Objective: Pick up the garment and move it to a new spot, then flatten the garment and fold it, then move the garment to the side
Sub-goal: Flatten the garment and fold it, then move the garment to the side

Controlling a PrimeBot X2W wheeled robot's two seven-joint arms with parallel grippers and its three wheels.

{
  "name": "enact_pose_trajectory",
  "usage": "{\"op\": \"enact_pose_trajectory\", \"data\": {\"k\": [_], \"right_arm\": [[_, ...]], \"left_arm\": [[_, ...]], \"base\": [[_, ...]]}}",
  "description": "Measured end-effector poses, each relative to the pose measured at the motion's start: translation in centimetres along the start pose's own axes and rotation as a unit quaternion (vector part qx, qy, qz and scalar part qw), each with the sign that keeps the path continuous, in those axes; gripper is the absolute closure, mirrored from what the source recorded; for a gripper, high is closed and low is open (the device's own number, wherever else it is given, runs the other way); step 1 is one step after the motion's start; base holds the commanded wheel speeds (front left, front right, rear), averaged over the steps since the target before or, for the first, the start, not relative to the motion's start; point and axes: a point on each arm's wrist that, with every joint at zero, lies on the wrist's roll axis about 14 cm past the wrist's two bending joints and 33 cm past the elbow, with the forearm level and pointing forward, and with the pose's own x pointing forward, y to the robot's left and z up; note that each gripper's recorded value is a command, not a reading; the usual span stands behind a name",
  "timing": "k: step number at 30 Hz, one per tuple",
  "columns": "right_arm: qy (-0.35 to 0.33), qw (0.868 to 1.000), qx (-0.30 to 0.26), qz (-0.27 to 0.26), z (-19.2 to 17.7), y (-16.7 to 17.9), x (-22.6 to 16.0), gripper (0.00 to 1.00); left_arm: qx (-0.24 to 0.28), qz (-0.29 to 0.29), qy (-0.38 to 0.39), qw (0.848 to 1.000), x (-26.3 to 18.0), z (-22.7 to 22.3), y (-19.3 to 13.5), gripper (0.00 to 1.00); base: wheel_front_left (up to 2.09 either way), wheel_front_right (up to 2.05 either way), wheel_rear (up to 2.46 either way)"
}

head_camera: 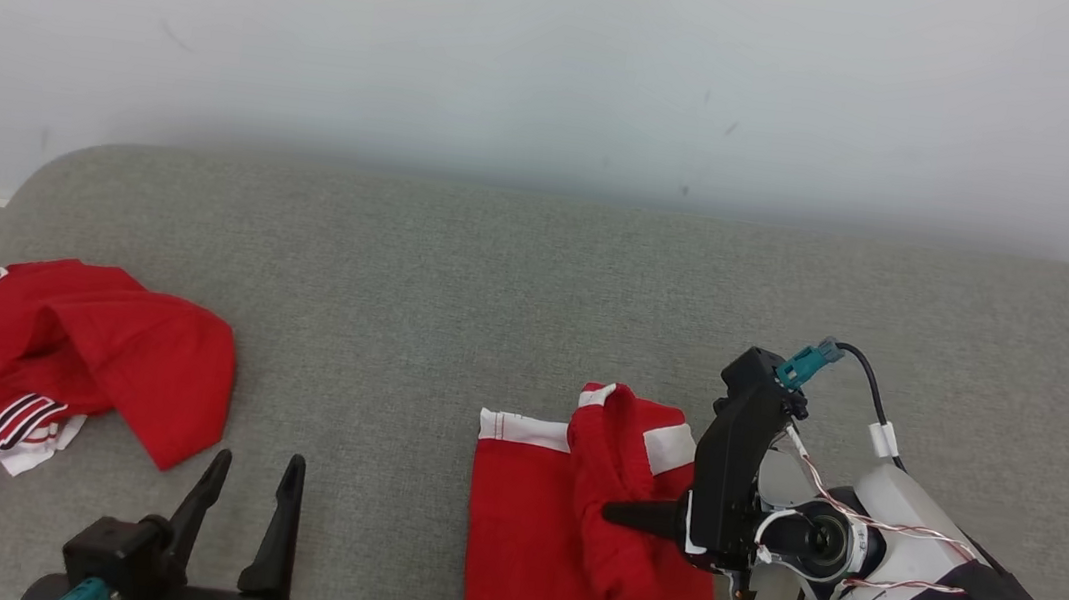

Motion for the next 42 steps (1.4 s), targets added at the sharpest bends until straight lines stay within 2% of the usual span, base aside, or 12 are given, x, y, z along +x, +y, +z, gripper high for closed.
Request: {"op": "enact_pose_trajectory", "data": {"k": [18,19,20,21,28,31,36,42], "right_arm": [[0.021,0.999,0.035,-0.012,0.1,0.6,3.0,1.00],[0.024,0.999,0.035,-0.012,0.0,0.7,3.2,0.67],[0.026,0.999,0.036,-0.014,-0.1,0.7,3.3,0.52],[0.027,0.999,0.036,-0.014,-0.2,0.8,3.4,0.00],[0.012,1.000,0.021,-0.011,0.5,1.3,2.6,0.00],[-0.016,1.000,0.013,-0.008,1.6,1.0,1.4,0.00],[-0.076,0.996,-0.007,-0.045,3.3,-2.0,-1.6,0.00],[-0.094,0.992,-0.004,-0.084,2.4,-5.2,-3.6,0.00]], "left_arm": [[-0.012,0.015,0.002,1.000,-0.4,-0.2,0.4,0.00],[-0.011,0.018,0.001,1.000,-0.5,-0.2,0.6,0.00],[-0.011,0.021,0.002,1.000,-0.5,-0.2,0.8,0.00],[-0.010,0.023,0.002,1.000,-0.6,-0.2,1.0,0.00],[-0.005,0.025,0.006,1.000,-0.8,-0.4,1.3,0.00],[-0.007,0.020,0.011,1.000,-1.0,-0.9,1.0,0.00],[-0.006,0.012,0.014,1.000,-1.0,-1.1,0.4,0.00],[-0.004,0.002,0.002,1.000,-0.4,-0.3,-0.2,0.00]], "base": [[0.00,0.00,0.00],[0.00,0.00,0.00],[0.00,0.00,0.00],[0.00,0.00,0.00],[0.00,0.00,0.00],[0.00,0.00,0.00],[0.00,0.00,0.00],[0.00,0.00,0.00]]}}
